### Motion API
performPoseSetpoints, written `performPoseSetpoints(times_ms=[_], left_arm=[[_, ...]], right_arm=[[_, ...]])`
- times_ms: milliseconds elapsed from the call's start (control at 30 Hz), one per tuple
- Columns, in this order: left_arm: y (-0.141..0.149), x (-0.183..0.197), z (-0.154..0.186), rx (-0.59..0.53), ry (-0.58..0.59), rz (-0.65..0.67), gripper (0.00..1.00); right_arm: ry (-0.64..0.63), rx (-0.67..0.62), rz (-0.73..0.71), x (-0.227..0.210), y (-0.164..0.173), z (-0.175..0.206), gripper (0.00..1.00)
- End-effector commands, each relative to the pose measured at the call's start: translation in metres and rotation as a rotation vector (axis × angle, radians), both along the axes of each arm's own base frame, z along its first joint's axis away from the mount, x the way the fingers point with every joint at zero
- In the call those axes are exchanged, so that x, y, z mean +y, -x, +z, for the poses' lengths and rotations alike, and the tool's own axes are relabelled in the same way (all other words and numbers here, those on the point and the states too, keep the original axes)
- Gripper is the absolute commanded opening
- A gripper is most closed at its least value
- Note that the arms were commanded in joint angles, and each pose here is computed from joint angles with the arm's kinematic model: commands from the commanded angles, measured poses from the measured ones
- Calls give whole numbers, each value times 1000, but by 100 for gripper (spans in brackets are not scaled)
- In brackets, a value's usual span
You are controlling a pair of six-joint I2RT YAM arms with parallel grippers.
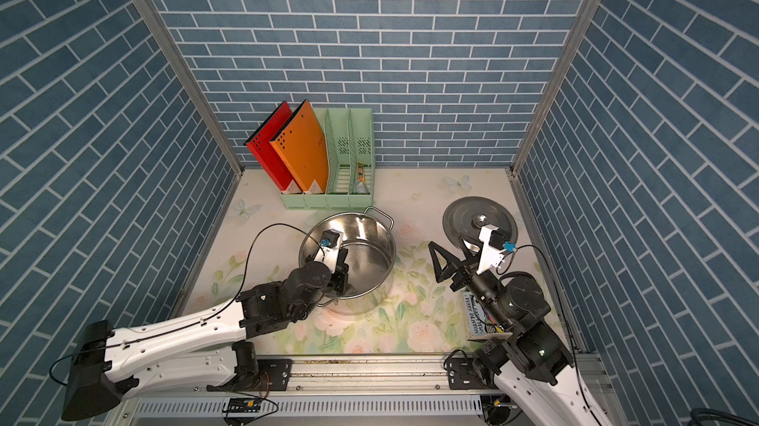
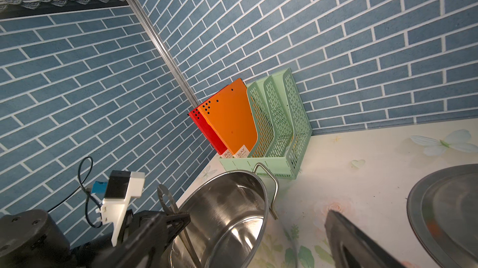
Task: Stir the soup with a spoon
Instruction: Stir the soup in the pan with a stick.
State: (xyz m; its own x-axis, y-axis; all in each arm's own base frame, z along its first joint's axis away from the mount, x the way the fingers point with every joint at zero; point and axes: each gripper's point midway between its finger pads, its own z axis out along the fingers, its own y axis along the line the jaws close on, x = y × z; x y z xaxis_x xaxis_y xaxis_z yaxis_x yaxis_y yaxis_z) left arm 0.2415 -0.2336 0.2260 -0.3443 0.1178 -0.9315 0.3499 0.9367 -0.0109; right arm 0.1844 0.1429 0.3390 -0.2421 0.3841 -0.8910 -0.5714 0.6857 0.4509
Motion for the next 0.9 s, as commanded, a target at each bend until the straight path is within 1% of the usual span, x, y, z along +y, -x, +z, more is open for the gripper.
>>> performPoseSetpoints(times_ms=[0,200,367,500,633,733,867], left_arm=[[-13,37,-10,13,-54,127,0],[-50,61,-8,-5,-49,205,0],[-81,53,9,-59,-53,204,0],[-101,31,20,-88,-61,162,0],[-116,0,29,-108,-18,78,0],[-121,-25,36,-125,35,-1,0],[-119,-53,38,-136,72,-95,0]], right_arm=[[-44,-20,10,-1,4,11,100],[-44,-24,5,-3,6,14,100],[-41,-23,-4,-7,8,16,100],[-43,-24,-19,-12,10,17,100],[-44,-25,-27,-15,12,18,100],[-47,-26,-30,-17,13,19,100],[-48,-26,-35,-19,15,20,100]])
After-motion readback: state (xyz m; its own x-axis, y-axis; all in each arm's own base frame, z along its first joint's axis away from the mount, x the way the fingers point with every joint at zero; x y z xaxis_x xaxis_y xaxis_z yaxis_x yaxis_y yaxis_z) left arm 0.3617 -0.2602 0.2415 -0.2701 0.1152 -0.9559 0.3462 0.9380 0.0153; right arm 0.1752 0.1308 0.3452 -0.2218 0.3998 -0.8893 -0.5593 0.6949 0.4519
